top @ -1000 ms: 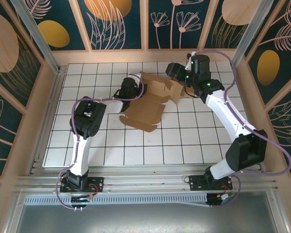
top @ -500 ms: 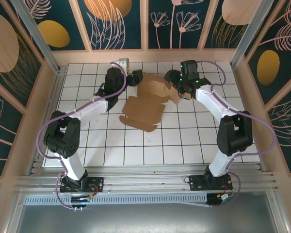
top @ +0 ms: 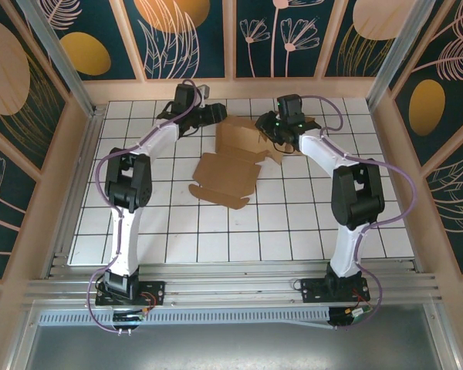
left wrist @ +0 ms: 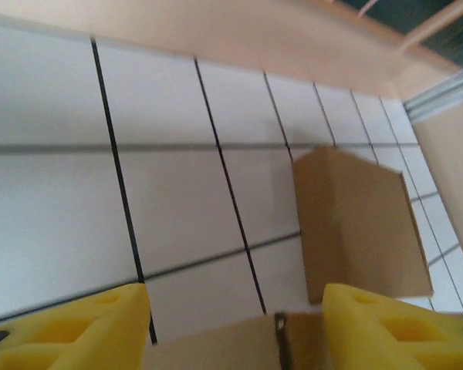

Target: Fold the paper box

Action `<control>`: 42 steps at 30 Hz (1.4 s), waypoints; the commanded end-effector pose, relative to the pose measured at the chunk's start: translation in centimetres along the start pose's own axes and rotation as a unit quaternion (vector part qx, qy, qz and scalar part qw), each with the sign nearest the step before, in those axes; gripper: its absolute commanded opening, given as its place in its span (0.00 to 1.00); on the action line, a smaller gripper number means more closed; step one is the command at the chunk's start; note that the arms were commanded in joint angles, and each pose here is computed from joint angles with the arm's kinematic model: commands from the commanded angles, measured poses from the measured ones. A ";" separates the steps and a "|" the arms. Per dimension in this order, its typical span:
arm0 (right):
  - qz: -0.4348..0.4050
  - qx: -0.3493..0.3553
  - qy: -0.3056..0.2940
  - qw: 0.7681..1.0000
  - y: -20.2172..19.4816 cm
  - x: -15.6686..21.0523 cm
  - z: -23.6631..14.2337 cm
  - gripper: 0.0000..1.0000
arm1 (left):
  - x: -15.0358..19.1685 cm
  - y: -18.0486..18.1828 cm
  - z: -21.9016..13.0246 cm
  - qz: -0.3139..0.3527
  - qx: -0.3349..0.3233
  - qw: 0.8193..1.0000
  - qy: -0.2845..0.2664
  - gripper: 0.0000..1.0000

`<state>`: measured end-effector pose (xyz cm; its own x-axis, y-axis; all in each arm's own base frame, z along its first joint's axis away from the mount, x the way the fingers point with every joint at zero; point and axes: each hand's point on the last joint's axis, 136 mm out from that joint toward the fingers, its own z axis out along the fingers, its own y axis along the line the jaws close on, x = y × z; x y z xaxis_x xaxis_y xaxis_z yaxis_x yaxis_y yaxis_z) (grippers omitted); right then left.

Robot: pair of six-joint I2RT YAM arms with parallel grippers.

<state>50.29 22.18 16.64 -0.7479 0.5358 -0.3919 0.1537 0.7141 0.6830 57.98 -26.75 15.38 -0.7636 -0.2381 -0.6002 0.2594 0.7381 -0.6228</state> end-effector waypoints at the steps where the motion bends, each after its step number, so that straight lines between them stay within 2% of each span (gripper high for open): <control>1: -0.012 -0.019 0.005 1.000 0.8 0.6 0.8 0.33 | 1.4 -2.0 -0.3 -0.025 0.051 0.998 0.033 0.55; 7: -0.026 -0.043 0.020 0.999 1.4 1.7 1.8 0.30 | 3.2 -1.6 -0.6 -0.042 0.060 0.996 0.047 0.46; 10: -0.032 -0.063 0.027 0.997 2.3 2.0 2.1 0.40 | 4.2 -2.0 -1.5 -0.063 0.076 0.994 0.048 0.44; 11: -0.033 -0.065 0.027 0.997 2.5 2.0 2.2 0.40 | 4.4 -2.2 -1.8 -0.068 0.082 0.993 0.044 0.44; 15: -0.050 -0.055 0.018 0.997 2.7 2.0 2.2 0.35 | 4.9 -2.3 -3.4 -0.081 0.083 0.993 0.020 0.41; 18: -0.065 -0.034 0.016 0.997 2.0 2.2 2.1 0.35 | 5.7 -1.8 -4.6 -0.082 0.074 0.994 0.005 0.40; 24: -0.088 -0.023 0.005 0.996 1.8 2.7 -1.4 0.59 | 7.1 -0.7 -5.6 -0.077 0.052 0.996 -0.004 0.40; 28: -0.086 -0.008 -0.037 0.996 0.4 2.0 -5.4 0.63 | 7.6 -0.5 -5.4 -0.071 0.046 0.996 0.003 0.40; 32: -0.067 0.005 -0.068 0.995 -4.0 2.9 -7.4 0.67 | 7.9 -1.0 -5.3 -0.060 0.050 0.997 0.010 0.40; 36: -0.058 0.003 -0.032 0.998 -7.8 5.6 -5.8 0.60 | 8.1 -1.5 -5.2 -0.043 0.046 0.998 0.014 0.40; 39: -0.062 -0.016 -0.001 0.998 -8.6 7.4 -3.5 0.57 | 8.4 -1.6 -5.1 -0.035 0.042 0.998 0.015 0.40; 42: -0.072 -0.023 -0.003 0.997 -8.9 7.5 -1.3 0.56 | 8.6 -1.6 -5.0 -0.031 0.040 0.999 0.019 0.40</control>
<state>40.93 17.73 7.78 -0.7793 0.4552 -0.4306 0.1150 0.7795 0.6158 49.39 -26.50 15.57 -0.7632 -0.3105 -0.5667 0.2774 0.6347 -0.7213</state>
